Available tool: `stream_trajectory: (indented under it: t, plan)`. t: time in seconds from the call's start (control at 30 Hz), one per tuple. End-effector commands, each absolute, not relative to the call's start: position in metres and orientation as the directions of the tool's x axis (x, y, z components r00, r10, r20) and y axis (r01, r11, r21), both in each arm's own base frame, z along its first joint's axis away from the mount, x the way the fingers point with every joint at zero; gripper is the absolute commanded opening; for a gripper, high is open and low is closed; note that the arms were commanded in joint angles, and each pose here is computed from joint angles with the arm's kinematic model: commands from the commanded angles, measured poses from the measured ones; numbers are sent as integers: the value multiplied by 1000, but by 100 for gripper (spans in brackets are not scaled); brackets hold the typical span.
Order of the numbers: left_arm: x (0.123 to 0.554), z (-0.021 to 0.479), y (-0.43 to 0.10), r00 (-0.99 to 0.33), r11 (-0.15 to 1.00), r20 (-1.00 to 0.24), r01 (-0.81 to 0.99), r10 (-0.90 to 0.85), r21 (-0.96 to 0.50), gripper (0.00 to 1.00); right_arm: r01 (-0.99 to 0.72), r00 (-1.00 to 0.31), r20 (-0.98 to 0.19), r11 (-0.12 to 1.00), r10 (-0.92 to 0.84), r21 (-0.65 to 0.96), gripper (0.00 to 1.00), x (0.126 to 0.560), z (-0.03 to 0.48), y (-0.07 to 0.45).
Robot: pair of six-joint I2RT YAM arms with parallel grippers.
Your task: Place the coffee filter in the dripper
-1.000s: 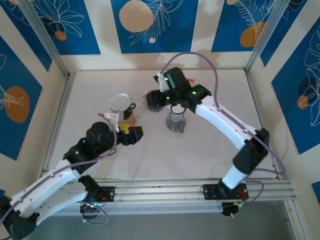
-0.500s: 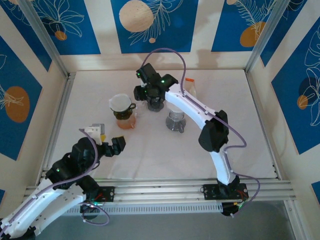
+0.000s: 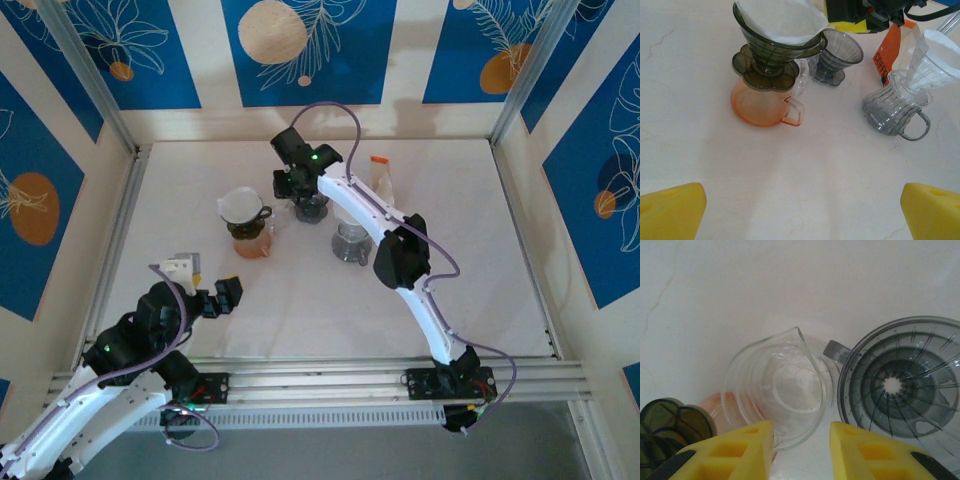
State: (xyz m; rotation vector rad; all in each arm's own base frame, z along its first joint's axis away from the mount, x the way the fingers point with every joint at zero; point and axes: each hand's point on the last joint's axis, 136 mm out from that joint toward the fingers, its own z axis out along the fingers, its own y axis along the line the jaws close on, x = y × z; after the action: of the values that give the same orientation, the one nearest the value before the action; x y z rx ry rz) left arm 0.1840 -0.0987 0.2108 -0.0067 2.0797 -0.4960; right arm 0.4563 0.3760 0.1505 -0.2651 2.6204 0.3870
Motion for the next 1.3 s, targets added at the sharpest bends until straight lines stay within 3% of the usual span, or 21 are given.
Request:
stream_trajectory:
  t: [0.0, 0.43, 1.07, 1.27]
  plan:
    - [185, 209, -94, -529, 927, -827, 180, -191, -329, 100, -228, -875, -474, 946, -95, 231, 35, 458, 150, 376]
    - [185, 207, -94, -531, 927, -824, 172, -197, -333, 100, -213, -896, -431, 953, -103, 216, 31, 460, 118, 377]
    - [185, 208, -90, -526, 931, -826, 156, -205, -331, 100, -219, -896, -426, 958, -122, 185, 0, 454, 124, 369]
    - [186, 211, -90, -518, 929, -829, 159, -210, -335, 100, -238, -887, -434, 962, -160, 132, 0, 443, 132, 361]
